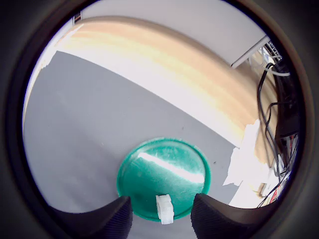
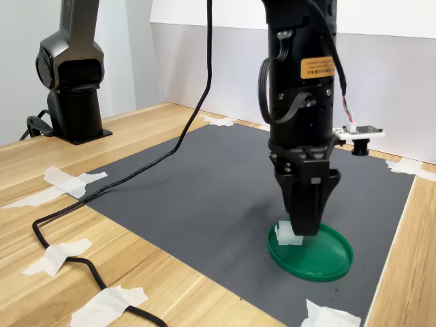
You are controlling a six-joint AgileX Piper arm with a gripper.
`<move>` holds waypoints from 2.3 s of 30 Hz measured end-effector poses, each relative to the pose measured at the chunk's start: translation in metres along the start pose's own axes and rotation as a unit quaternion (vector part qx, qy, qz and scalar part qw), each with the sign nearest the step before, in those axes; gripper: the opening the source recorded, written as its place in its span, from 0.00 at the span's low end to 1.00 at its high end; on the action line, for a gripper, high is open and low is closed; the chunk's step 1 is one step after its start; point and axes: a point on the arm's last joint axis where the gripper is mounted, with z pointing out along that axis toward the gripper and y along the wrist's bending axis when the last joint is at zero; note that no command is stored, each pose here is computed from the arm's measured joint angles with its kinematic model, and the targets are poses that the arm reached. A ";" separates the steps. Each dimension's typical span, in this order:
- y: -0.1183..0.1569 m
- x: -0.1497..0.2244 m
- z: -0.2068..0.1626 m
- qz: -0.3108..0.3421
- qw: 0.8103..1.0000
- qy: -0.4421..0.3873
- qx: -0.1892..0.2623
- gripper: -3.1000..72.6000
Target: Grasp a white terminal and put it on the green lid.
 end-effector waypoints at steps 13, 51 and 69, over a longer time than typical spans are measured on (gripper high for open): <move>-0.004 -0.001 -0.163 0.063 0.981 -0.166 0.082 0.54; 0.172 0.252 -0.183 0.324 0.897 -0.294 0.067 0.02; 0.201 0.290 -0.176 0.314 0.870 -0.370 0.091 0.02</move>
